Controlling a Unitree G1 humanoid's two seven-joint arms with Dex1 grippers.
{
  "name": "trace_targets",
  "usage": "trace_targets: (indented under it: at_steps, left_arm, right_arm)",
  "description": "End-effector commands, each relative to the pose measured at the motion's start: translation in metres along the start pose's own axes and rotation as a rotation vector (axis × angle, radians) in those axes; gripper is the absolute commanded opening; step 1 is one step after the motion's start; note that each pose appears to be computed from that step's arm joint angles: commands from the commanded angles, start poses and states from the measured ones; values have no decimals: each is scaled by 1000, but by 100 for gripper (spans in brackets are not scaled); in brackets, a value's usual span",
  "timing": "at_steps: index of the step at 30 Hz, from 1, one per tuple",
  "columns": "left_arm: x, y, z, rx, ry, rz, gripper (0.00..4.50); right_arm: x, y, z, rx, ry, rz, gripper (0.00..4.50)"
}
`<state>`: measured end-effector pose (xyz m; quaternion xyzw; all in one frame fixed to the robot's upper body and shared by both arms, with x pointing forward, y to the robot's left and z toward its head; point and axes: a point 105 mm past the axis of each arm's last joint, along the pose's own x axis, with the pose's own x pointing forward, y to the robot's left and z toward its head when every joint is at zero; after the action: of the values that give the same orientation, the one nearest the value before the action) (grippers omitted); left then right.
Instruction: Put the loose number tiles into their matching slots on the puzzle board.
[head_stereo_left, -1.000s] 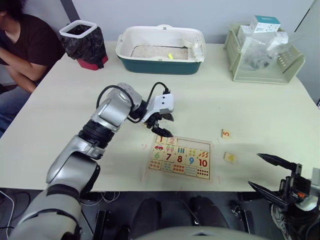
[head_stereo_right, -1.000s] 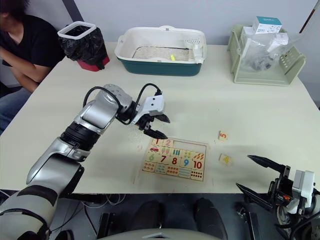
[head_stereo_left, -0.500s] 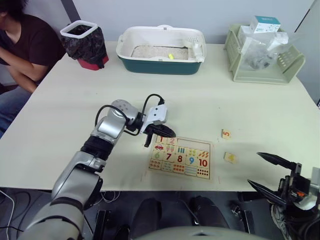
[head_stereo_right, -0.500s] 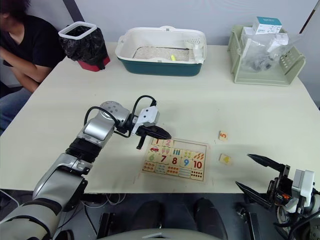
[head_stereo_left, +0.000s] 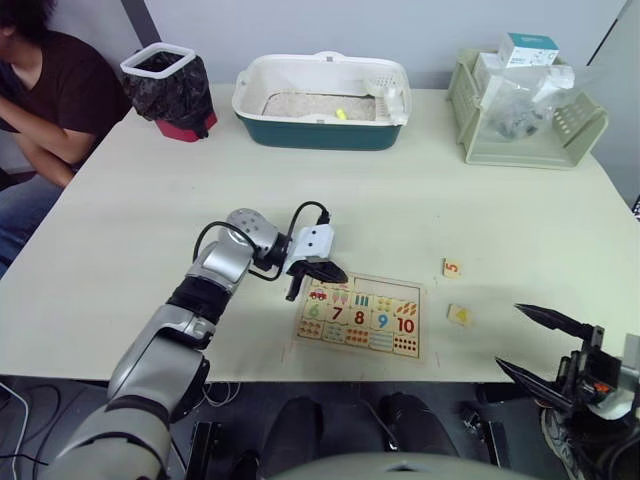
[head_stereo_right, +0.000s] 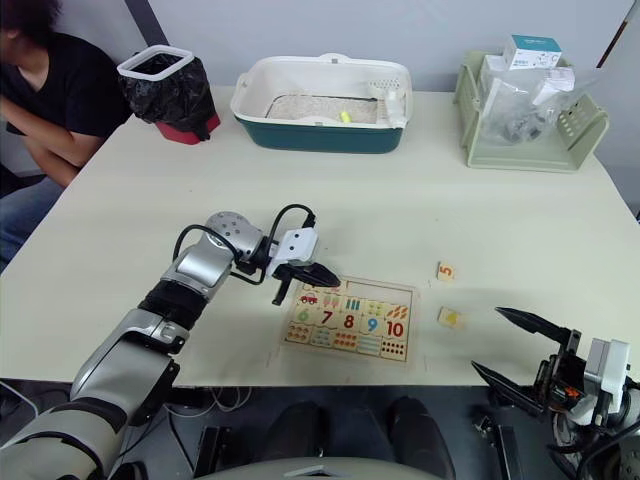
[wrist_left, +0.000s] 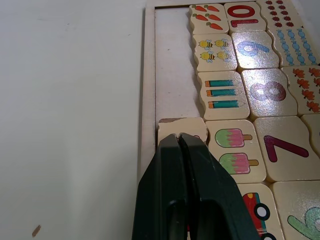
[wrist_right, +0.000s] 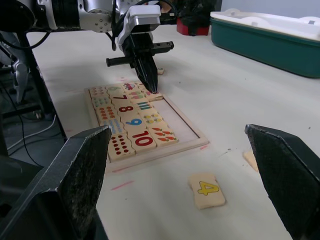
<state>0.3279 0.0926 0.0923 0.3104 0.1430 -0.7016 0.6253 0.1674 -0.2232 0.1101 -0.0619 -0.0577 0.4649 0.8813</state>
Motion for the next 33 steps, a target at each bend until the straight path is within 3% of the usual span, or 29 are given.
trace_targets:
  at_steps: [1,5,12,18,26,29,33]
  left_arm:
    - [-1,-2,-4,-70,-30,5,8]
    - [-18,-1,20,-172,-196,47,8]
    - [-47,-18,27,-227,-285,113,8]
    - [-73,-32,22,-284,-375,286,8]
    - [-105,-53,-19,-411,-326,598,8]
    - [-115,-61,-29,-452,-325,701,76]
    - [-124,-78,-45,-526,-319,815,260]
  right_arm:
    - [1,0,6,-20,-15,-4,450]
    - [0,-8,1,3,2,-77,450]
    - [-4,-22,-6,52,47,-181,450]
    - [-11,-38,-9,44,77,-242,450]
    - [-18,-39,-14,85,94,-291,450]
    - [-20,-40,-15,93,96,-308,450]
    - [-21,-37,-17,105,102,-312,450]
